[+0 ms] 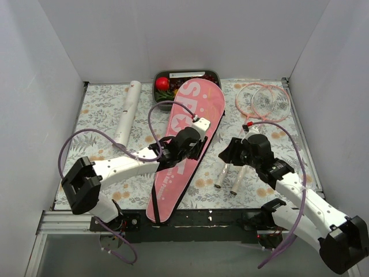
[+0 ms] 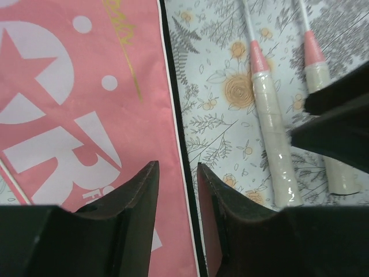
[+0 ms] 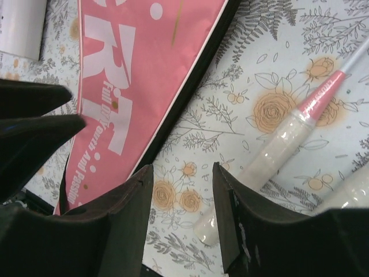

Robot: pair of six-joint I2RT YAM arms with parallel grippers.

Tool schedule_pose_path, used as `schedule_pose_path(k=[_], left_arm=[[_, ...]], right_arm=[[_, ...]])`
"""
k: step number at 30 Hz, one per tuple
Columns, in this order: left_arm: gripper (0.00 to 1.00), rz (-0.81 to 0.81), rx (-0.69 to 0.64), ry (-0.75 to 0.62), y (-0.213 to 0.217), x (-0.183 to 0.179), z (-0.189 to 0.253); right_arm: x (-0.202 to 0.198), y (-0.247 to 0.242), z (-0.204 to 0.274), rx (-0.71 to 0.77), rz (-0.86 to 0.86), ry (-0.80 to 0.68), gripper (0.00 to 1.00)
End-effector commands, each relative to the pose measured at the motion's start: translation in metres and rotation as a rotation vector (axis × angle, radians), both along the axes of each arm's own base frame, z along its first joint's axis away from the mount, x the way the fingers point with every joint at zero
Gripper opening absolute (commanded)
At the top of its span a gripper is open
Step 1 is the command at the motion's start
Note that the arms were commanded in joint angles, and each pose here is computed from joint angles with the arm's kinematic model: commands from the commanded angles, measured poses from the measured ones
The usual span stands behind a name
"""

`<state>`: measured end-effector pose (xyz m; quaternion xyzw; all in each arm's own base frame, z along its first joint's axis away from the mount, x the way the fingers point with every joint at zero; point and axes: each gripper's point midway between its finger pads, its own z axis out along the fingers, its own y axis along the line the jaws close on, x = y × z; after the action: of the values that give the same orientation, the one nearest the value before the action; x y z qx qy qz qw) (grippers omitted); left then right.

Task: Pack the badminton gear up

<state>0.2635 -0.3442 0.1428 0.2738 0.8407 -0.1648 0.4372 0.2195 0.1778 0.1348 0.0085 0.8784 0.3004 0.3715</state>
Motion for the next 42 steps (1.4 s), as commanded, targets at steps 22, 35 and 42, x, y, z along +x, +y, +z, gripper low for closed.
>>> schedule_pose_path(k=[22,35,42], left_arm=[[0.38,0.049,-0.121,-0.085,0.038,-0.017,0.06],[0.39,0.048,-0.107,-0.106,0.043,-0.017,0.061],[0.39,0.049,-0.113,-0.105,0.045,-0.018,0.062]], right_arm=[[0.121,0.047,-0.039,0.117,0.006,-0.121,0.53],[0.15,0.064,-0.043,0.143,0.029,-0.121,0.52],[0.148,0.062,-0.046,0.133,0.026,-0.115,0.52]])
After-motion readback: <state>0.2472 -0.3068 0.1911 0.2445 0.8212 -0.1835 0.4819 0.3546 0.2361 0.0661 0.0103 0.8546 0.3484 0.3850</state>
